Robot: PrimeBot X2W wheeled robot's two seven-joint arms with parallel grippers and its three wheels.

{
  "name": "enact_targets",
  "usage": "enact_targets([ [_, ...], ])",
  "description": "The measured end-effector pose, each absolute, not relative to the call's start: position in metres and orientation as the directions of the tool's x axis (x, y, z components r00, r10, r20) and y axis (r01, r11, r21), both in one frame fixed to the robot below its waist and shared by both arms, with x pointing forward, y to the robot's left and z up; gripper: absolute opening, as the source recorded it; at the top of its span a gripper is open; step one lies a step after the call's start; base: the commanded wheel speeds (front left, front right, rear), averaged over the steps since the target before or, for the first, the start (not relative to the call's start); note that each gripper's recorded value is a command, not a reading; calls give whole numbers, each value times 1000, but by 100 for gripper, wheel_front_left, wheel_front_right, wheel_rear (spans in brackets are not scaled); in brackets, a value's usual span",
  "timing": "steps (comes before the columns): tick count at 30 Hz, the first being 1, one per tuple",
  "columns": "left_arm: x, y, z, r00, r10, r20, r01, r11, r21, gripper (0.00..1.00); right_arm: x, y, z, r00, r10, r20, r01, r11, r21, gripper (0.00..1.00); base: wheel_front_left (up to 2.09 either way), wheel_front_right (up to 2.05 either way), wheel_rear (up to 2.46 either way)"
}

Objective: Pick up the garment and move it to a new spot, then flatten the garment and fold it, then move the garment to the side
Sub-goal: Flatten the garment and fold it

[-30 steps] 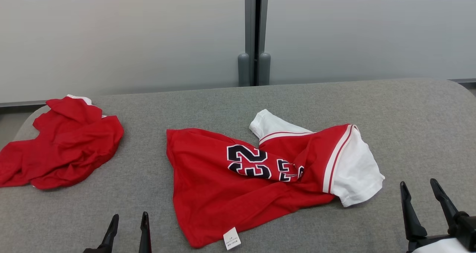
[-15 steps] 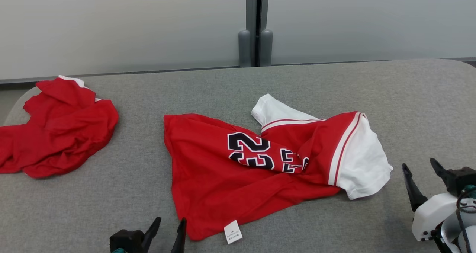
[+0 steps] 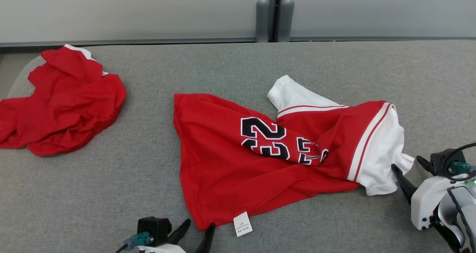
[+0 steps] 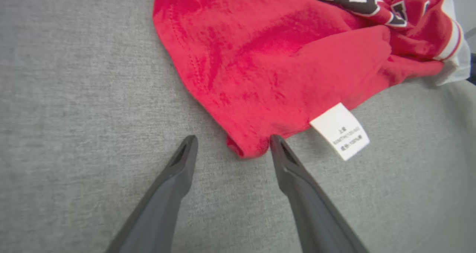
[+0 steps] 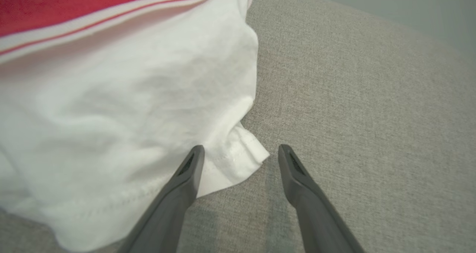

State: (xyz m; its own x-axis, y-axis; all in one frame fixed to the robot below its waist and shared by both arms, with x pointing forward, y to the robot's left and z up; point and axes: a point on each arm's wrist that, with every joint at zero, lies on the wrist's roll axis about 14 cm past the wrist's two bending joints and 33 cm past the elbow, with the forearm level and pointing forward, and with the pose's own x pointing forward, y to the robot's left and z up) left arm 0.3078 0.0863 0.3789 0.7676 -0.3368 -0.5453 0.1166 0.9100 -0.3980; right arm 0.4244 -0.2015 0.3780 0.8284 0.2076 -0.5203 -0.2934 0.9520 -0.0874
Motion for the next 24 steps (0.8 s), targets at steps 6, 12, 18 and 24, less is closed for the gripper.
enact_targets([
  [6,318,72,375,744,-391,-542,150,888,-434,95,432,-193,363,796,240,-556,-310,950,-32,100,0,0,0],
  [12,315,59,371,706,-449,-548,171,859,-483,0,427,-179,367,784,294,-547,-298,951,85,0,0,0,0],
  [18,308,63,398,734,-477,-484,169,818,-551,0,416,-184,418,836,359,-415,-256,924,284,0,0,0,0],
  [24,319,65,477,791,-540,-288,307,758,-576,0,400,-214,518,900,390,-192,-275,854,442,0,0,0,0],
])
